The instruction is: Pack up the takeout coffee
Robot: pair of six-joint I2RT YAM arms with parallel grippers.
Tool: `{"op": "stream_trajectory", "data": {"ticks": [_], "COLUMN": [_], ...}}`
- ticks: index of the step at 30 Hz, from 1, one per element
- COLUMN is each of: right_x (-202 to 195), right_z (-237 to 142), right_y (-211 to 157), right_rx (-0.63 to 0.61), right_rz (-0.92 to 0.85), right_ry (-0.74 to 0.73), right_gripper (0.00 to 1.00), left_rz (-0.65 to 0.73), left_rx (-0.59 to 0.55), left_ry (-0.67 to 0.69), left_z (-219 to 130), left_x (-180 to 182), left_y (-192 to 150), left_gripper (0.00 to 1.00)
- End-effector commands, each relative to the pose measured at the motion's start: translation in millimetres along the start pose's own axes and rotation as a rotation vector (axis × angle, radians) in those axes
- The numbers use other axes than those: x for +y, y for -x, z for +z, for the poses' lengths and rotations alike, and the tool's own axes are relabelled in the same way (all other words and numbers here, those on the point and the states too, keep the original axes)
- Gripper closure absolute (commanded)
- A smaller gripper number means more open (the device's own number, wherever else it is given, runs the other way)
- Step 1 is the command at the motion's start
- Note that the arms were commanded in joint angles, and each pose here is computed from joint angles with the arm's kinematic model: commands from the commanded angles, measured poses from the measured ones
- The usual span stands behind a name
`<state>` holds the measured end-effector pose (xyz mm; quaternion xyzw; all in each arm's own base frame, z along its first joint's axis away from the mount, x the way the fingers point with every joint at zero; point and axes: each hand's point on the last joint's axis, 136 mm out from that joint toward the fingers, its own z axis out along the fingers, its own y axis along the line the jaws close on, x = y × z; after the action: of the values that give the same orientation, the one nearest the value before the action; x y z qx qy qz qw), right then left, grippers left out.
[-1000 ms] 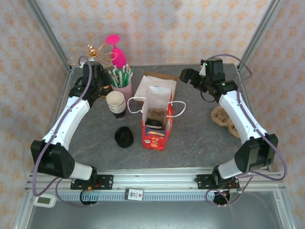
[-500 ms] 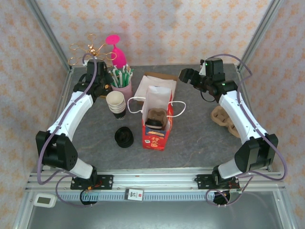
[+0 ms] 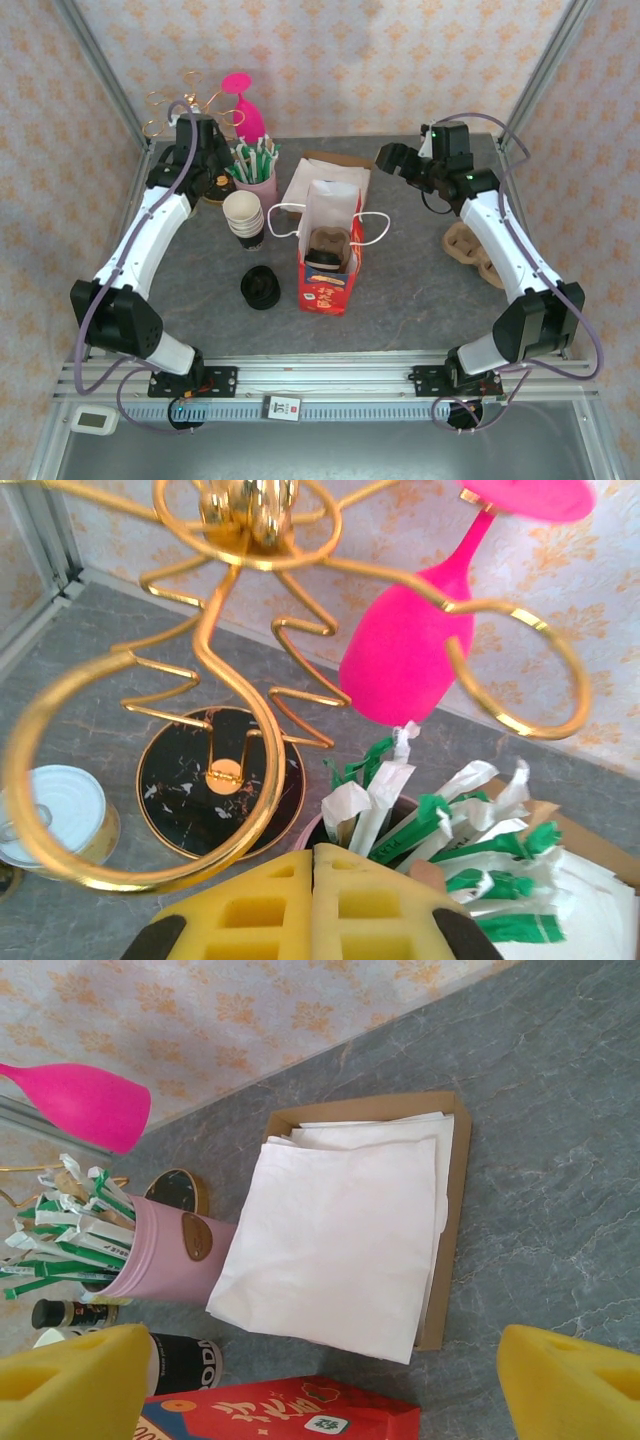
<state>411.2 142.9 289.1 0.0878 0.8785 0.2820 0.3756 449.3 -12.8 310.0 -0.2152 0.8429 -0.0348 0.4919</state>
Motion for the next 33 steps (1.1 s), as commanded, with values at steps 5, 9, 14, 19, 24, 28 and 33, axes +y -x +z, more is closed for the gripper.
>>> {"op": "stream_trajectory", "data": {"ticks": [5, 9, 14, 19, 24, 28, 33], "right_x": [16.4, 10.0, -5.2, -30.2, -53.0, -66.0, -83.6], "right_z": [-33.5, -37.4, -36.9, -30.3, 3.8, 28.8, 63.6], "right_y": [26.7, 29.8, 28.5, 22.6, -7.1, -16.6, -34.3], "right_rx": [-0.112, -0.132, -0.130, -0.108, 0.042, 0.086, 0.148], "right_rz": [-0.020, 0.006, 0.055, 0.109, 0.143, 0.171, 0.184], "right_ry": [0.027, 0.004, -0.021, -0.052, -0.097, -0.117, -0.175], "right_gripper": [0.10, 0.09, 0.08, 0.07, 0.06, 0.05, 0.05], "left_rz": [0.069, 0.088, 0.092, 0.059, 0.044, 0.115, 0.204], "left_rx": [-0.058, -0.081, -0.090, -0.068, -0.001, 0.074, 0.093], "left_ry": [-0.020, -0.045, -0.275, -0.482, -0.642, -0.635, -0.578], "left_z": [-92.8, -143.9, -209.6, -248.4, -262.6, -253.1, -242.5], "left_x": [7.0, 10.3, -23.8, -61.1, -96.5, -122.3, -141.3], "left_y": [49.2, 65.8, 70.4, 60.9, 32.9, -0.3, -25.8], "left_gripper": [1.00, 1.00, 1.00, 1.00, 1.00, 1.00, 1.00]}}
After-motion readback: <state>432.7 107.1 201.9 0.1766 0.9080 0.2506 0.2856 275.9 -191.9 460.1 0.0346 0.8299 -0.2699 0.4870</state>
